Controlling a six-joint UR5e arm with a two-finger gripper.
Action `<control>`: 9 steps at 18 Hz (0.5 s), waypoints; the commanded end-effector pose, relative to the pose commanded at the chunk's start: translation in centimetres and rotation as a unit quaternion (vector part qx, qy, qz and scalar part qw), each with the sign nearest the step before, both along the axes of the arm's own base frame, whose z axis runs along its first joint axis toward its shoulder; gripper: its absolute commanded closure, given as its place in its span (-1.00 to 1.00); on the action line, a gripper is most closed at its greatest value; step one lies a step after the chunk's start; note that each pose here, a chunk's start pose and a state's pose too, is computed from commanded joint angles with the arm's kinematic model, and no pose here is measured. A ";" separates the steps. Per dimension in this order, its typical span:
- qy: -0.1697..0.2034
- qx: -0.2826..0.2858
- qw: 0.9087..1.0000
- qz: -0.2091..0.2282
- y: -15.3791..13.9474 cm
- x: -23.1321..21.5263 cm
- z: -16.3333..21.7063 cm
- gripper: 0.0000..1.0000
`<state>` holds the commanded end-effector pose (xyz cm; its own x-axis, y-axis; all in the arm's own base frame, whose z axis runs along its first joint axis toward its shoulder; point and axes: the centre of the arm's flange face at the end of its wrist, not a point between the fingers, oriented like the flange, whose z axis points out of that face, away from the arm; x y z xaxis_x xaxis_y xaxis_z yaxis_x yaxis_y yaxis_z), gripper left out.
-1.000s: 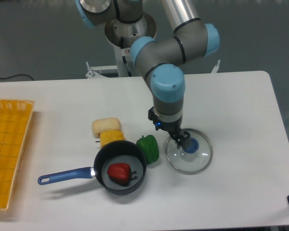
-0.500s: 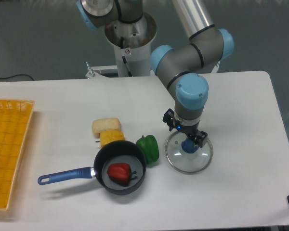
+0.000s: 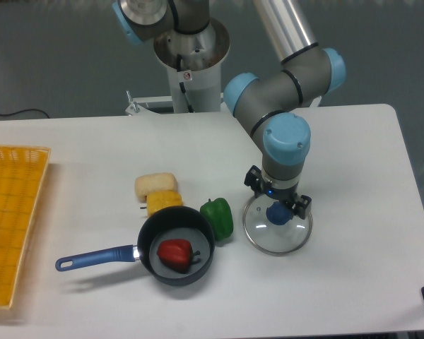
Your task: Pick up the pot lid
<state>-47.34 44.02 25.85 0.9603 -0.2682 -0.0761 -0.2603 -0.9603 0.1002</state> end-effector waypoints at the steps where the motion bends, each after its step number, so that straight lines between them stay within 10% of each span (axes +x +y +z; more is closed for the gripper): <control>1: 0.003 0.001 1.000 -0.016 0.3 -0.3 0.3 -1.00; 9: 0.002 -0.014 0.999 -0.042 1.6 0.4 -2.1 -1.00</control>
<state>-46.94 45.59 23.74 0.9344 -0.3492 -0.0711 -0.3387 -0.9322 0.1276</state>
